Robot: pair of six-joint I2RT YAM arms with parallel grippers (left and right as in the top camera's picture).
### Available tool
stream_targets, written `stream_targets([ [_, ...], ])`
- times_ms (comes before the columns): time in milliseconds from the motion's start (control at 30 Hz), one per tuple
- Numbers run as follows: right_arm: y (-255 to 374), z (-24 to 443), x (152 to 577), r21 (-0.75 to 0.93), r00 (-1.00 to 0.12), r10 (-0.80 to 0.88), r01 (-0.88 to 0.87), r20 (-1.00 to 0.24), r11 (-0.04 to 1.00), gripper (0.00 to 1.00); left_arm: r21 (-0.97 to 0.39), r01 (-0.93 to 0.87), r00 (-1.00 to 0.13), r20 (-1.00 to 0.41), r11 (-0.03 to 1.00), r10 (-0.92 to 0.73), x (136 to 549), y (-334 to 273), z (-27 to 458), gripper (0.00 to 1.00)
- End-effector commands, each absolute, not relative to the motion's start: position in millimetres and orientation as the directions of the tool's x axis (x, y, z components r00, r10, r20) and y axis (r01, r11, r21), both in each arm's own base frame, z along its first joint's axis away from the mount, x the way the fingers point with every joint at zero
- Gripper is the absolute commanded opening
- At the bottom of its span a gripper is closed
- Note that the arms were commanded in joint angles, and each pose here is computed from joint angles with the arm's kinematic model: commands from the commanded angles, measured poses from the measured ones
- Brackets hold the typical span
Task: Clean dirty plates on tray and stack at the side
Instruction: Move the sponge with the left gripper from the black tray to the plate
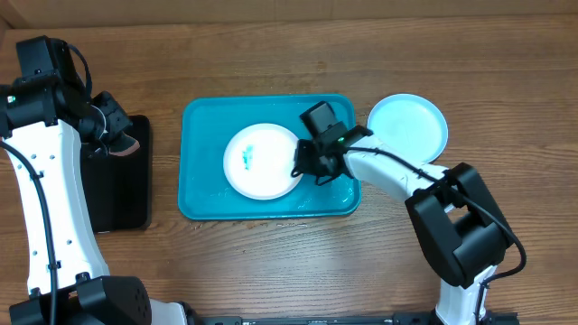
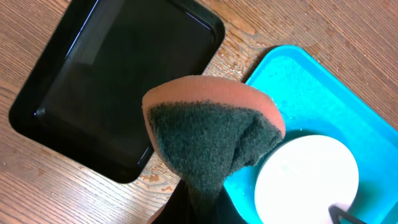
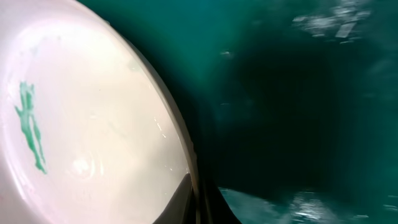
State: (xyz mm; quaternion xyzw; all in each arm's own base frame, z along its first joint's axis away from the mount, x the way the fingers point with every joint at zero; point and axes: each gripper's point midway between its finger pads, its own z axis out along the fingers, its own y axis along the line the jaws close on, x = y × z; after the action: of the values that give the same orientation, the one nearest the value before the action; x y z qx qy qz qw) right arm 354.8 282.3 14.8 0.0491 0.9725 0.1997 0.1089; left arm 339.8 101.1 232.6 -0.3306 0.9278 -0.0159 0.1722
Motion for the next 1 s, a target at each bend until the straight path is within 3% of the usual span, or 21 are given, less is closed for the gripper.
stream_targets([
  [0, 296.3, 13.4, 352.0, 0.413, -0.969, 0.133, 0.036, -0.208, 0.910, 0.04, -0.143, -0.622, -0.717, -0.290, 0.770, -0.634, 342.5, 102.9, 224.8, 0.04],
  [300, 290.9, 9.0, 358.3, 0.367, -0.958, 0.126, 0.024, -0.256, 0.930, 0.04, -0.121, -0.635, -0.721, -0.262, 0.763, -0.642, 360.4, 113.4, 198.5, 0.04],
  [433, 289.8, 1.7, 356.9, 0.357, -0.962, 0.124, 0.029, -0.244, 0.934, 0.04, -0.038, -0.677, -0.705, -0.251, 0.735, -0.663, 362.1, 139.2, 176.2, 0.04],
  [967, 293.2, 2.2, 362.5, 0.372, -0.956, 0.129, 0.023, -0.262, 0.928, 0.05, 0.060, -0.784, -0.613, 0.076, 0.617, -0.786, 336.2, 190.2, 51.8, 0.04],
])
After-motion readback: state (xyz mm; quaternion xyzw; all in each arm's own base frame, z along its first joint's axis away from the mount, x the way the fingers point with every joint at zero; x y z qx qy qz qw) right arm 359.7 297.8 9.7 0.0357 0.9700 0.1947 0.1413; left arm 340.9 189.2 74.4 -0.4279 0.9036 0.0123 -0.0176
